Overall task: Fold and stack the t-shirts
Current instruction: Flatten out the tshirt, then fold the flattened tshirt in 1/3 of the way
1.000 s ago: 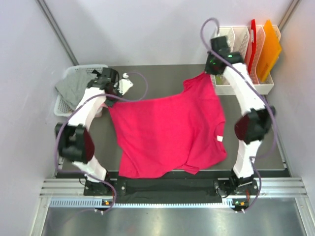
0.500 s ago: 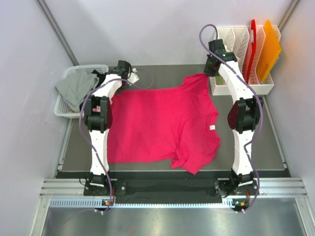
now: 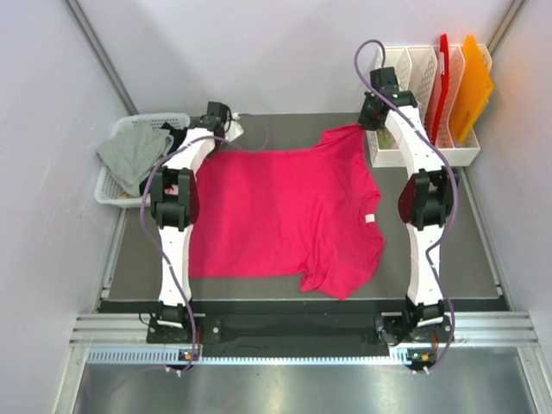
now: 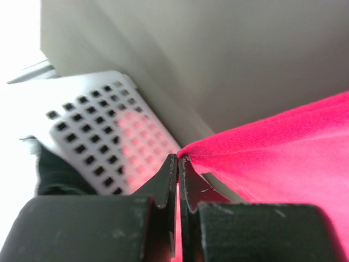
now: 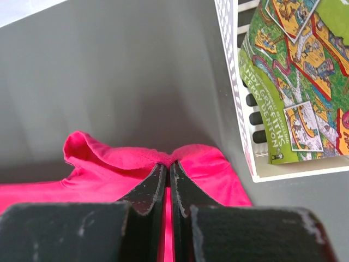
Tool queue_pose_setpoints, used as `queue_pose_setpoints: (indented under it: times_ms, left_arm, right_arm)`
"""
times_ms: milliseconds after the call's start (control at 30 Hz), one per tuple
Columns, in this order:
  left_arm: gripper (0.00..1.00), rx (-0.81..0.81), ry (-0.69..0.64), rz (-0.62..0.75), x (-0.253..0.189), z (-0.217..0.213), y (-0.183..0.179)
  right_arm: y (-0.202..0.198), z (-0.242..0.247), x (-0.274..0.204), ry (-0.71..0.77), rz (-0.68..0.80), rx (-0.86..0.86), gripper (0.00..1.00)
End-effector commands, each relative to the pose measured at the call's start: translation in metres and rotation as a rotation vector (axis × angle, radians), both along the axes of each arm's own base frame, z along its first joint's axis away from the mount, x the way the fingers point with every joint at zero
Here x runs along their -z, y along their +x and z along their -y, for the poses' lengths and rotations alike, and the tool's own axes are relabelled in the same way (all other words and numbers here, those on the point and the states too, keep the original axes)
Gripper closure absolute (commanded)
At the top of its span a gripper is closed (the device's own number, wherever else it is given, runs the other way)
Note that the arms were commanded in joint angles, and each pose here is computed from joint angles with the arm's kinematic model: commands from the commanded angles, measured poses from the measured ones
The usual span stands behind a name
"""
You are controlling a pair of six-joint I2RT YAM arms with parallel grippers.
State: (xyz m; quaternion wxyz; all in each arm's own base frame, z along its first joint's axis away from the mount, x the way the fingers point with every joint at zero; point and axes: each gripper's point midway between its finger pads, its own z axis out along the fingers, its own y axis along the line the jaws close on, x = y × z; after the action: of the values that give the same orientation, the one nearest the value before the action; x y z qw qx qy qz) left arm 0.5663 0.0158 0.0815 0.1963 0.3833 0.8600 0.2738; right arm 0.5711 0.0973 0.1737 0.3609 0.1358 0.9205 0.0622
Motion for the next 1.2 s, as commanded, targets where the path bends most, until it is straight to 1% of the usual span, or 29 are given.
queue_pose_setpoints:
  times_ms: [0, 67, 133, 167, 200, 233, 267, 300, 333, 367, 400, 467, 500, 533, 567, 600, 700, 733, 800, 833, 900, 1033, 1100, 1167]
  left_arm:
    - [1.0, -0.035, 0.005, 0.153, -0.046, -0.007, 0.031]
    - [1.0, -0.029, -0.002, 0.15, -0.049, -0.005, 0.029]
    - [1.0, -0.028, -0.013, 0.168, -0.062, -0.005, 0.025]
    - [1.0, -0.023, -0.026, 0.147, -0.055, -0.003, 0.019]
    - [1.0, -0.02, -0.04, 0.165, -0.068, -0.002, 0.014]
    - [1.0, -0.022, -0.052, 0.167, -0.07, -0.001, 0.01]
    - [1.0, -0.021, -0.055, 0.136, -0.058, -0.001, 0.0]
    - [1.0, -0.012, -0.071, 0.154, -0.07, 0.0, -0.005]
    - [1.0, -0.008, -0.076, 0.145, -0.069, 0.001, -0.01]
    - [1.0, -0.006, -0.075, 0.113, -0.059, 0.0, -0.02]
    - [1.0, -0.001, -0.083, 0.125, -0.067, 0.001, -0.025]
    - [1.0, 0.008, -0.082, 0.111, -0.064, -0.001, -0.038]
    - [1.0, 0.014, -0.083, 0.109, -0.064, -0.001, -0.042]
    - [1.0, 0.021, -0.076, 0.096, -0.058, -0.002, -0.046]
    - [1.0, 0.022, -0.075, 0.108, -0.063, -0.004, -0.048]
    - [1.0, 0.022, -0.073, 0.107, -0.063, -0.005, -0.05]
    - [1.0, 0.022, -0.077, 0.1, -0.066, -0.008, -0.054]
    - [1.0, 0.025, -0.079, 0.098, -0.067, -0.008, -0.056]
    - [1.0, 0.03, -0.086, 0.097, -0.071, -0.007, -0.06]
    - [1.0, 0.032, -0.087, 0.091, -0.071, -0.007, -0.063]
    - [1.0, 0.036, -0.096, 0.084, -0.074, -0.006, -0.069]
    - [1.0, 0.056, -0.114, 0.013, -0.066, -0.003, -0.092]
    - [1.0, 0.052, -0.109, -0.019, -0.063, -0.005, -0.105]
    - [1.0, 0.053, -0.116, -0.018, -0.067, -0.005, -0.113]
  right_arm:
    - [0.016, 0.005, -0.042, 0.036, 0.121, 0.008, 1.0]
    - [0.012, 0.006, -0.048, 0.03, 0.128, 0.004, 1.0]
    - [0.006, 0.007, -0.06, 0.027, 0.14, -0.001, 1.0]
    - [0.003, 0.008, -0.061, 0.017, 0.138, -0.003, 1.0]
    - [-0.004, 0.011, -0.071, 0.004, 0.145, 0.001, 1.0]
    - [-0.007, 0.014, -0.074, -0.011, 0.145, 0.002, 1.0]
    - [-0.013, 0.017, -0.067, -0.026, 0.121, 0.008, 1.0]
    - [-0.02, 0.019, -0.077, -0.03, 0.131, 0.009, 1.0]
    - [-0.025, 0.021, -0.077, -0.037, 0.124, 0.008, 1.0]
    - [-0.032, 0.022, -0.072, -0.046, 0.104, 0.008, 1.0]
    - [-0.037, 0.023, -0.082, -0.046, 0.117, 0.007, 1.0]
    - [-0.046, 0.022, -0.084, -0.066, 0.11, 0.003, 1.0]
    - [-0.052, 0.022, -0.096, -0.068, 0.129, 0.003, 1.0]
    - [-0.057, 0.02, -0.098, -0.074, 0.128, -0.005, 1.0]
    - [-0.062, 0.02, -0.095, -0.077, 0.115, -0.007, 1.0]
    - [-0.069, 0.018, -0.104, -0.077, 0.124, -0.011, 1.0]
    - [-0.089, 0.016, -0.096, -0.106, 0.084, -0.024, 1.0]
    - [-0.097, 0.013, -0.084, -0.124, 0.048, -0.034, 1.0]
    - [-0.109, 0.012, -0.079, -0.136, 0.024, -0.042, 1.0]
    - [-0.117, 0.011, -0.066, -0.15, -0.012, -0.052, 1.0]
    - [-0.126, 0.008, -0.064, -0.161, -0.019, -0.064, 1.0]
    - [-0.148, 0.007, -0.042, -0.186, -0.079, -0.071, 1.0]
    - [-0.155, 0.007, -0.043, -0.177, -0.079, -0.072, 1.0]
    - [-0.166, 0.008, -0.039, -0.183, -0.093, -0.075, 1.0]
